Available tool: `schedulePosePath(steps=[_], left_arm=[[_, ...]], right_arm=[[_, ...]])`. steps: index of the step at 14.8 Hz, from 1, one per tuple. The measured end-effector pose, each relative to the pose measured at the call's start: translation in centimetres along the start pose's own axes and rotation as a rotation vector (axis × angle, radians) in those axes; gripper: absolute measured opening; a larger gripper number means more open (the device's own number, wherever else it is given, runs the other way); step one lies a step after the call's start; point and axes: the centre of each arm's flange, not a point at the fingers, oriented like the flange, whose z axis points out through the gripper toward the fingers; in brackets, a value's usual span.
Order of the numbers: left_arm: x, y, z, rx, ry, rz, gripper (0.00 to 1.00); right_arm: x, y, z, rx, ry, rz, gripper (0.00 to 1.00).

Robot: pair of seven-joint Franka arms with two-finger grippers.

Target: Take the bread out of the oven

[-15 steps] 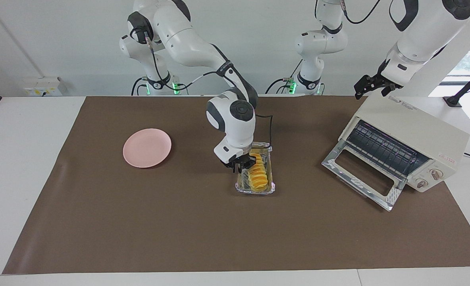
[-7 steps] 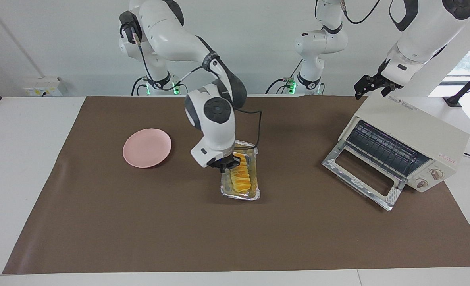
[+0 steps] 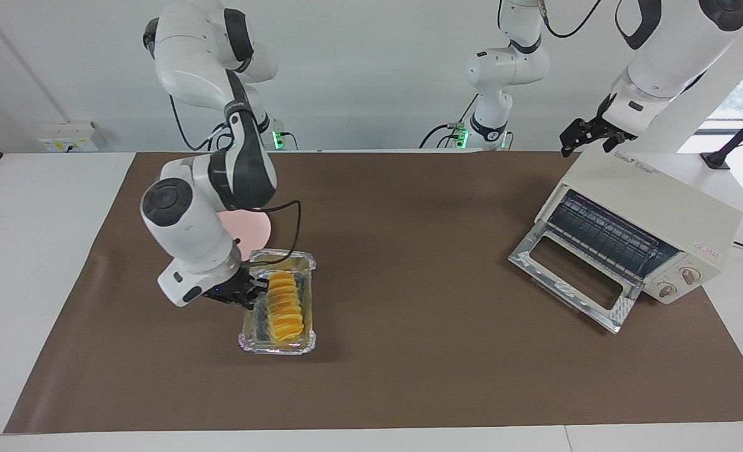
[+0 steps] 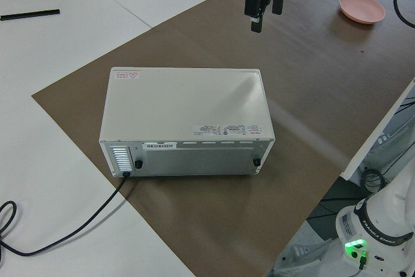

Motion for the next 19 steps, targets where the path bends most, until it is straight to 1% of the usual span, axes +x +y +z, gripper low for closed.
schedulePosePath(steps=[2,3,6,9,11,12,13,14,16,17,18,19], left_arm=[[0.0,0.0,0.0,0.0,0.0,0.0,1.0],[0.0,0.0,0.0,0.0,0.0,0.0,1.0],[0.0,0.0,0.0,0.0,0.0,0.0,1.0],[0.0,0.0,0.0,0.0,0.0,0.0,1.0],[0.0,0.0,0.0,0.0,0.0,0.0,1.0],[0.0,0.0,0.0,0.0,0.0,0.0,1.0],[0.0,0.0,0.0,0.0,0.0,0.0,1.0],[0.0,0.0,0.0,0.0,0.0,0.0,1.0],[0.0,0.0,0.0,0.0,0.0,0.0,1.0],[0.0,0.0,0.0,0.0,0.0,0.0,1.0],[0.0,0.0,0.0,0.0,0.0,0.0,1.0],[0.0,0.0,0.0,0.0,0.0,0.0,1.0]], right_arm=[[0.5,4.4,1.5,0.001,0.012,0.002,0.02],[0.7,5.6,2.4,0.0,0.019,0.003,0.02],[0.7,7.4,5.1,-0.003,0.051,-0.027,0.02],[0.4,8.7,6.8,-0.008,0.078,-0.066,0.02],[0.1,9.3,7.4,-0.01,0.078,-0.068,0.02],[0.1,9.4,7.4,-0.01,0.078,-0.068,0.06],[0.0,9.4,7.3,-0.009,0.07,-0.068,0.19],[-0.2,9.3,7.0,-0.007,0.05,-0.07,0.29],[-0.6,8.8,5.7,-0.006,-0.003,-0.079,0.49],[-0.9,8.4,4.7,-0.009,-0.032,-0.088,0.61],[-0.9,7.8,3.5,-0.013,-0.049,-0.1,0.71],[-0.9,6.9,2.5,-0.016,-0.05,-0.112,0.81]])
